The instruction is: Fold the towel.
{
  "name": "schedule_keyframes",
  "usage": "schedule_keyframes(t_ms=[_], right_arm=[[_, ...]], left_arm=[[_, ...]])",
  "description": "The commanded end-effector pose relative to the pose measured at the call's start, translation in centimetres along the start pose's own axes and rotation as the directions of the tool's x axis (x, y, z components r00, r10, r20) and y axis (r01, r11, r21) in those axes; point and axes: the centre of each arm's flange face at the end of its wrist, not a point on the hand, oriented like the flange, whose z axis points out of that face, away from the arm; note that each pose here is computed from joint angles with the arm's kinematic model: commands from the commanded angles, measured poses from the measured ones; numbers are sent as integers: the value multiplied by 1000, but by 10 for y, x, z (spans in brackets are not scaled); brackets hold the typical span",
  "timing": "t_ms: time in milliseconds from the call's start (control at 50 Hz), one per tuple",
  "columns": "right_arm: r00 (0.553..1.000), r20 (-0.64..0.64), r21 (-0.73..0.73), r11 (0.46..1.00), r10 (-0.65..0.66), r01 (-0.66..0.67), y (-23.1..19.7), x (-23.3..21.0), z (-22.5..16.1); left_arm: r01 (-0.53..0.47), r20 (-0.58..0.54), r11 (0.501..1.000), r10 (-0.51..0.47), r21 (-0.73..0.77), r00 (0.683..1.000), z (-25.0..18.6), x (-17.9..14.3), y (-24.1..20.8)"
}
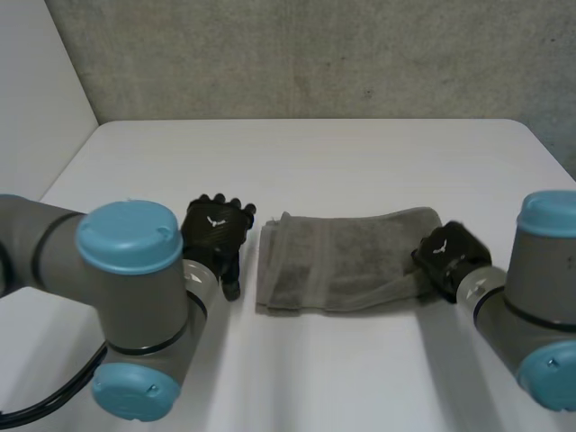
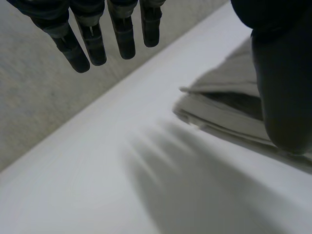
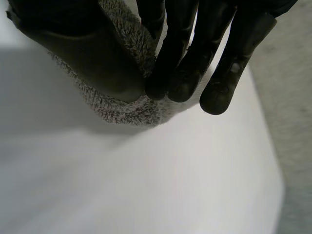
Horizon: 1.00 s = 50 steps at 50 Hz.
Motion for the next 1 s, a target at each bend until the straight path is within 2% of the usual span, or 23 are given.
schedule_keyframes(t_ms=[20,80,120,140,180,200,240,260,300,360,440,500,520,540,580,600,640,660,700,840,920,1000], right_arm=[[987,-103,152,978,-125,140,-52,19,-7],[983,-111,222,961,-143,165,-73,12,-13],[979,-105,337,920,-173,199,-111,-9,-25],[979,-105,338,920,-174,199,-111,-10,-25],[972,-47,412,882,-231,230,-132,-50,-25],[972,-47,413,881,-232,230,-133,-50,-25],[957,13,504,829,-289,244,-155,-97,-33],[957,13,505,828,-290,244,-155,-97,-33],[935,73,562,789,-348,249,-162,-139,-40],[926,99,554,794,-364,252,-157,-154,-38],[935,101,527,815,-341,240,-153,-151,-34],[962,84,507,842,-261,184,-155,-132,-40],[980,83,505,855,-183,117,-158,-115,-45],[980,83,505,855,-182,116,-158,-114,-45],[996,91,475,878,15,-57,-153,-72,-46],[996,91,475,878,16,-58,-153,-72,-46],[977,103,422,881,186,-212,-139,-42,-39],[977,103,422,881,187,-213,-139,-42,-39],[947,124,381,867,296,-321,-129,-29,-35],[909,148,287,863,389,-416,-103,-12,-21],[898,178,250,865,401,-436,-94,-12,-14],[877,197,212,855,437,-474,-86,-18,-4]], left_arm=[[37,63,992,-45,124,997,-6,-24,-34],[42,90,989,-55,139,994,-3,-33,-39],[56,149,985,-80,161,986,2,-56,-45],[56,149,985,-80,161,986,2,-56,-45],[76,176,981,-108,180,979,6,-66,-49],[76,176,981,-108,180,978,6,-66,-49],[113,178,975,-148,194,973,7,-70,-51],[113,178,975,-148,194,973,7,-70,-51],[145,179,969,-181,198,967,9,-73,-51],[163,177,967,-199,198,964,9,-74,-49],[167,172,968,-200,189,965,9,-73,-47],[166,162,968,-198,191,967,8,-69,-47],[166,158,968,-197,190,968,8,-67,-47],[166,158,968,-197,190,968,8,-67,-47],[168,140,965,-198,199,970,9,-64,-50],[168,140,965,-198,199,970,9,-64,-50],[181,89,959,-205,219,975,9,-54,-55],[181,88,959,-205,219,975,9,-54,-56],[221,34,947,-235,235,971,10,-45,-60],[295,-22,931,-297,214,955,17,-31,-57],[296,-58,936,-290,192,955,22,-12,-50],[295,-63,938,-289,180,955,26,-8,-46]])
